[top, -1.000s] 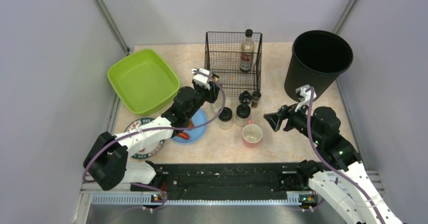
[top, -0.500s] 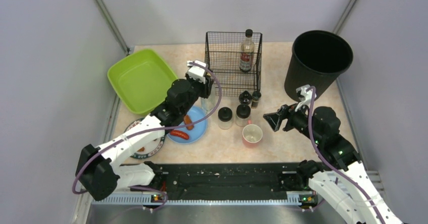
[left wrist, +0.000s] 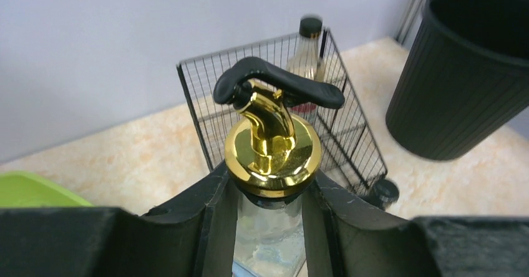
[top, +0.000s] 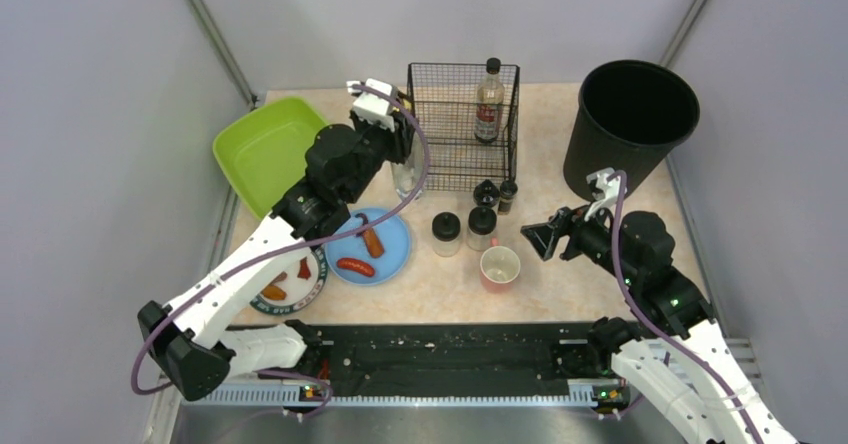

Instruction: Clear the kitchen counter

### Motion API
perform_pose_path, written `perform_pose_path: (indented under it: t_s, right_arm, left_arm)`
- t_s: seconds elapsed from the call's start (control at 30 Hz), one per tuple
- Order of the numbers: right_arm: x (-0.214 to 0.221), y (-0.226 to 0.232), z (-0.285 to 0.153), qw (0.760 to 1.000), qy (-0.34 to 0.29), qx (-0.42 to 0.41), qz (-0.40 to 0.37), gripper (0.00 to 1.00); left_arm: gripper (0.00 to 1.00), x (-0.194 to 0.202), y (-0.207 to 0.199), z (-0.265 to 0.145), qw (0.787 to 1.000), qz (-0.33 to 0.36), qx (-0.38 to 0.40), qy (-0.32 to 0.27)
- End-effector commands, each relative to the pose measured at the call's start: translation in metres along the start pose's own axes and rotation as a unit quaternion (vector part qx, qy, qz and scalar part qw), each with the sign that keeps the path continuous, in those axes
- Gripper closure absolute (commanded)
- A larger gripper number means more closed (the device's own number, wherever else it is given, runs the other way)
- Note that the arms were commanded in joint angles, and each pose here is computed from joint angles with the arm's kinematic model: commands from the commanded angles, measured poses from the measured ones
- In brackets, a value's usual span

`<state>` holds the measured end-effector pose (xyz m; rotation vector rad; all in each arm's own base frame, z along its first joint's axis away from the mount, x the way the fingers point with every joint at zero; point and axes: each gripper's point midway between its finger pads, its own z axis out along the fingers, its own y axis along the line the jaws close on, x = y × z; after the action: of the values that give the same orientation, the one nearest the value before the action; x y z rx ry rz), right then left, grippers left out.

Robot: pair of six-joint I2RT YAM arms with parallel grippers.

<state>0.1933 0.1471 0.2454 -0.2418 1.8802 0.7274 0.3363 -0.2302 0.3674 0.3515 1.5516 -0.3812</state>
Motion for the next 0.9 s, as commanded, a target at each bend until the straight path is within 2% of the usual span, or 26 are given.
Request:
perform_pose_path:
  t_s: [0.0, 0.33, 0.87]
  right_arm:
    - [-0.007, 0.009, 0.002, 1.0, -0.015, -0.02, 0.001, 0.27]
    - [-0.009, 0.012, -0.002, 0.999, -0.021, -0.027, -0.005, 0.27]
    - [-0.011, 0.019, -0.014, 0.998, -0.035, -0.048, -0.018, 0.27]
  left_arm:
    - [1.0, -0.092, 0.001, -0.001, 0.994, -0.013, -0.005, -0.108]
    - [1.0, -0.128, 0.003, 0.036, 0.991, 0.008, -0.035, -0.129]
    - [1.0, -0.166, 0.009, 0.104, 0.977, -0.013, -0.1, -0.185]
